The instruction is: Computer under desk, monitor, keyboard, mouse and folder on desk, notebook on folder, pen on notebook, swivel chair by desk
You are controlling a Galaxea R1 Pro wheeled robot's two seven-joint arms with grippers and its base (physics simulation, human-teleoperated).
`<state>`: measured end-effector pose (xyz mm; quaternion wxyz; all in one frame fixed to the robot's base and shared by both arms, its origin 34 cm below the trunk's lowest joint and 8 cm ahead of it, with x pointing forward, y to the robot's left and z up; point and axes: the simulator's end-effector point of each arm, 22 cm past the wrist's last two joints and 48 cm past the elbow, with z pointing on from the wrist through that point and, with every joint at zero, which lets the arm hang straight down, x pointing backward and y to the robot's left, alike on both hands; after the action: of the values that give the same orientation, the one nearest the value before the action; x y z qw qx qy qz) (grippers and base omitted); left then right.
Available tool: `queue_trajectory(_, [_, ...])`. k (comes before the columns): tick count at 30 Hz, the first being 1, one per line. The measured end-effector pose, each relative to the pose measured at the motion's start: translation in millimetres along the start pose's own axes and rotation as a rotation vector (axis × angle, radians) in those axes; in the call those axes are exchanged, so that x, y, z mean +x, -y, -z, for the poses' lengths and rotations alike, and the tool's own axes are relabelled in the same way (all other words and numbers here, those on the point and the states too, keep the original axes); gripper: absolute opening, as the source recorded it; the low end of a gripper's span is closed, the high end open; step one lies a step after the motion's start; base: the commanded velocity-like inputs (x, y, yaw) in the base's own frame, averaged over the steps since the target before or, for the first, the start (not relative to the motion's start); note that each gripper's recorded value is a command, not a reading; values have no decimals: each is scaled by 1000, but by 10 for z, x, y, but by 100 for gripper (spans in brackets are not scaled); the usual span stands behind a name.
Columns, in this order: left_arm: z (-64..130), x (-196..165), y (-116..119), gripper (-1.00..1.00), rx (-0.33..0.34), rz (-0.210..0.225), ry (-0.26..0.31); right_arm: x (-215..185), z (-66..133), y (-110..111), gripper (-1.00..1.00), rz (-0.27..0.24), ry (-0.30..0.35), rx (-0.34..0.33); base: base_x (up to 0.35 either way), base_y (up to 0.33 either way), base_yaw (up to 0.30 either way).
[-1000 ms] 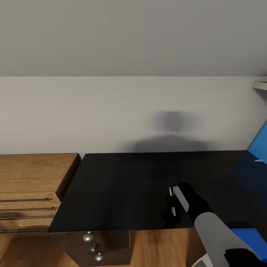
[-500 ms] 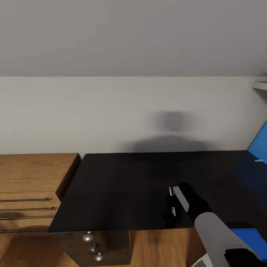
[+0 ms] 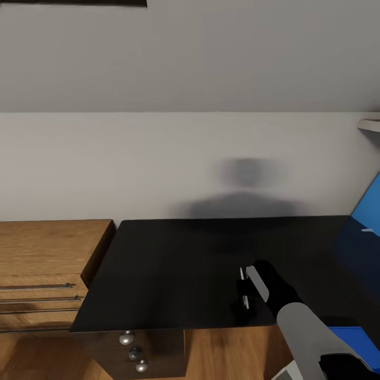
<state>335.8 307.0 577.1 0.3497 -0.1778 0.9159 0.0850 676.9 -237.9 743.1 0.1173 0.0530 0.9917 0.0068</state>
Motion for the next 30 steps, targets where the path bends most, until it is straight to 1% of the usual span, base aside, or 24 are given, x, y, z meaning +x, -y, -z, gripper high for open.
queue_trajectory(5, [53, -38, -5, 100, 0, 0, 0, -16, 71, -11, -100, -2, 2, -4, 0, 0, 0])
queue_trajectory(8, [85, -60, -9, 100, 0, 0, 0, -45, 132, -2, -100, -20, 4, -11, 0, 0, 0])
queue_trajectory(10, [106, -72, -11, 100, 0, 0, -1, -166, 247, 7, -100, -47, 30, -26, 0, 0, 0])
queue_trajectory(12, [128, -82, -9, 100, 0, 0, -2, -381, 453, 16, -100, -83, 79, -51, 0, 0, 0])
queue_trajectory(14, [148, -89, -13, 100, -1, 0, -5, -522, 597, 38, -100, -103, 116, -63, 0, 0, -36])
queue_trajectory(18, [190, -63, -17, 100, -1, 1, -30, -656, 760, 151, -100, -126, 152, -60, 0, 0, -165])
queue_trajectory(22, [232, -66, -21, 100, -2, 1, -39, -693, 832, 247, -100, -135, 163, -49, 0, 0, -167])
queue_trajectory(27, [282, -89, -28, 100, -3, 3, -42, -720, 895, 374, -100, -141, 174, -31, 0, 0, -59])
queue_trajectory(28, [293, -94, -27, 100, -3, 3, -42, -740, 910, 413, -100, -143, 183, -23, 0, 0, -11])
queue_trajectory(29, [302, -101, -32, 100, -3, 3, -42, -788, 927, 469, -100, -145, 207, -9, 0, 0, -9])
queue_trajectory(30, [312, -107, -33, 100, -3, 3, -42, -799, 939, 477, -100, -146, 213, -8, 0, 0, -5])
